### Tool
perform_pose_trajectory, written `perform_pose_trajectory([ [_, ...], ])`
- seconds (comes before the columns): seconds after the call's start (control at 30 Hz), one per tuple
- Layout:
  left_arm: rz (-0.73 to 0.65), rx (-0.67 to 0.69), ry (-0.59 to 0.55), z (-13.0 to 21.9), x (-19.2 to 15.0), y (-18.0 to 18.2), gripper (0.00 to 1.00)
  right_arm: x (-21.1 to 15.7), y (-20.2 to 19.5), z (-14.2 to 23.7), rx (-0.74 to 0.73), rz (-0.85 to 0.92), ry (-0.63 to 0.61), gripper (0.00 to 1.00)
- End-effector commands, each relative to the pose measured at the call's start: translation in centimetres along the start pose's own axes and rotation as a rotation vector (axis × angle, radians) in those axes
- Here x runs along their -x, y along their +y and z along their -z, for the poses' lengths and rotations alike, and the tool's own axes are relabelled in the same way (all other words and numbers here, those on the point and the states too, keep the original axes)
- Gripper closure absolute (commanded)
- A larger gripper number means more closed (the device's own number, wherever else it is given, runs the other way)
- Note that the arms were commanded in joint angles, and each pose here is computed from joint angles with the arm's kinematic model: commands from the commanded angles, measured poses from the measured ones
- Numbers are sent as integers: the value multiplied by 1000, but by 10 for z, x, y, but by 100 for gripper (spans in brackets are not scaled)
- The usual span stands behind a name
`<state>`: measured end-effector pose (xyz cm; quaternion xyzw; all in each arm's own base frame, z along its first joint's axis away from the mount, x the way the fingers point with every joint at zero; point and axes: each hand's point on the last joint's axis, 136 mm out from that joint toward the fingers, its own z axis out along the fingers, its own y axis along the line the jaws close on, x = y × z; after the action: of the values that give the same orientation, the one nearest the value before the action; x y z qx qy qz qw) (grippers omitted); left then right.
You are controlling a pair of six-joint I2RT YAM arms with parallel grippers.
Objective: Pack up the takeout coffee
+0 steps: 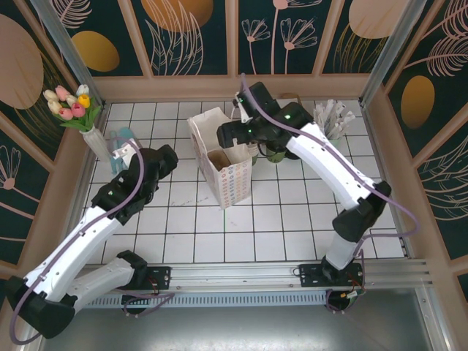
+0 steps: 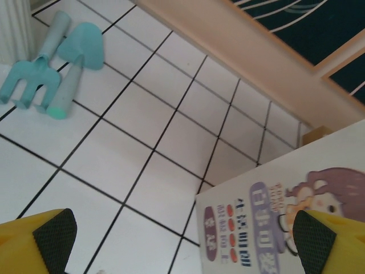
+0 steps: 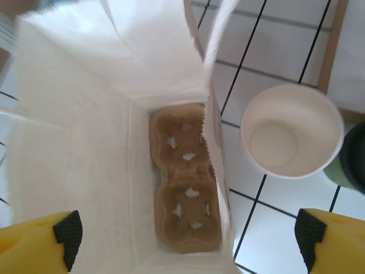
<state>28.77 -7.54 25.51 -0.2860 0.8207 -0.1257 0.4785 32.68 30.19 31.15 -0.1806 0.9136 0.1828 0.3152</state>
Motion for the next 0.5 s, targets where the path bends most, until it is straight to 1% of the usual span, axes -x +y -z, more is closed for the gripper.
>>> perform_pose_trajectory([
  [0.0, 76, -77, -67, 11, 19, -10, 1, 30, 6, 39, 36, 13, -182, 1],
  [0.1, 111, -116, -104, 21, 28, -11, 1, 39, -3, 58, -2, -4, -261, 1],
  [0.17, 134, -135, -130, 27, 35, -11, 1, 46, -12, 74, -31, -31, -334, 1],
  [0.27, 168, -186, -156, 34, 42, -15, 1, 54, -29, 100, -37, -104, -475, 1],
  [0.3, 178, -207, -160, 36, 43, -18, 1, 54, -39, 107, -33, -148, -519, 1],
  [0.37, 189, -240, -165, 38, 45, -23, 1, 50, -66, 115, -13, -266, -569, 1],
  [0.4, 192, -253, -165, 39, 45, -25, 1, 45, -83, 116, -4, -332, -578, 1],
  [0.47, 188, -274, -166, 39, 46, -30, 1, 35, -112, 115, -11, -405, -579, 1],
])
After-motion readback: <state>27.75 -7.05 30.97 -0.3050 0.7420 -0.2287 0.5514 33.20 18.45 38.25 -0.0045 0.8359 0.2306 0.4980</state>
